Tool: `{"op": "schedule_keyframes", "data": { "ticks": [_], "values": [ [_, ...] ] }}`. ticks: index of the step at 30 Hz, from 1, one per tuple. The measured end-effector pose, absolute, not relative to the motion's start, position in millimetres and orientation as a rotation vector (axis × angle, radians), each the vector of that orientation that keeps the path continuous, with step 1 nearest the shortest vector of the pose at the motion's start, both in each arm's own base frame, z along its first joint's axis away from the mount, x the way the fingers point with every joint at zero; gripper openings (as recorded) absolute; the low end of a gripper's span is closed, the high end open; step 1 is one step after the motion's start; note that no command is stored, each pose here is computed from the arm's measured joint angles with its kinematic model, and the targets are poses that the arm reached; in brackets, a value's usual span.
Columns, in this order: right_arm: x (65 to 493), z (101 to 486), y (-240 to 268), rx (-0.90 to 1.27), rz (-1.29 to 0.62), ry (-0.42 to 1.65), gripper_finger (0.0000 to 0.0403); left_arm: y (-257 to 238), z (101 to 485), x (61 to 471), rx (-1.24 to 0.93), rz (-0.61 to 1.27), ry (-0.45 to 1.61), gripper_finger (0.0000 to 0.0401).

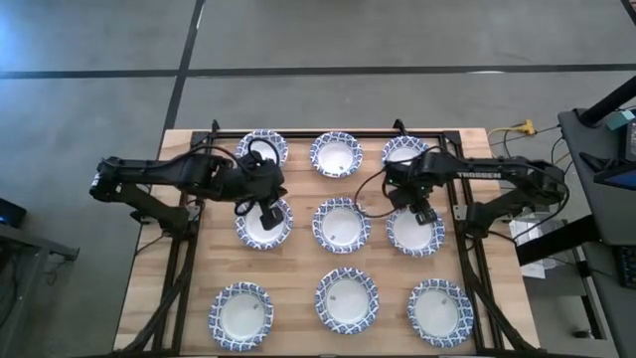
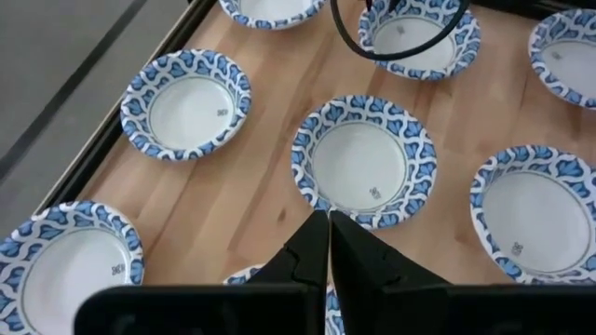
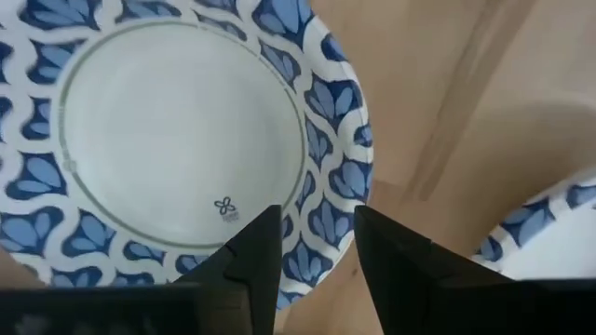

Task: Nest bowls inside each other
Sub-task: Stack the white patterned bowl on top of the center white patterned bowl

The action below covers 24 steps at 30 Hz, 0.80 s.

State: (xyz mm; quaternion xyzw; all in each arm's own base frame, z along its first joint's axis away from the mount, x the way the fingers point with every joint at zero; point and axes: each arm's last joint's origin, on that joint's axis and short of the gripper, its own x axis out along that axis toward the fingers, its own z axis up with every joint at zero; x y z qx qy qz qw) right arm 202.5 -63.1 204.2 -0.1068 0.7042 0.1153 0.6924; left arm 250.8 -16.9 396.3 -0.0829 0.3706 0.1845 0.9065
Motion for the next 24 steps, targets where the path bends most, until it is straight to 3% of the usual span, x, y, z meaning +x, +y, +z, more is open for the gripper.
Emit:
{"op": "schedule_keyframes", "data": {
  "ticks": [9, 16, 24],
  "values": [
    [199.4, 183.9, -62.2, -0.253, 0.243, 1.551, 0.0116, -17.0, 390.3, 252.1, -0.164, 0.384, 0.788, 0.0],
    [204.9, 187.4, -66.3, -0.245, 0.099, 1.505, 0.0118, -17.1, 386.9, 252.4, -0.161, 0.386, 0.8, 0.0],
    [205.5, 177.4, -66.9, -0.269, 0.149, 1.543, 0.0115, -17.3, 379.2, 253.8, -0.158, 0.386, 0.818, 0.0]
  ]
}}
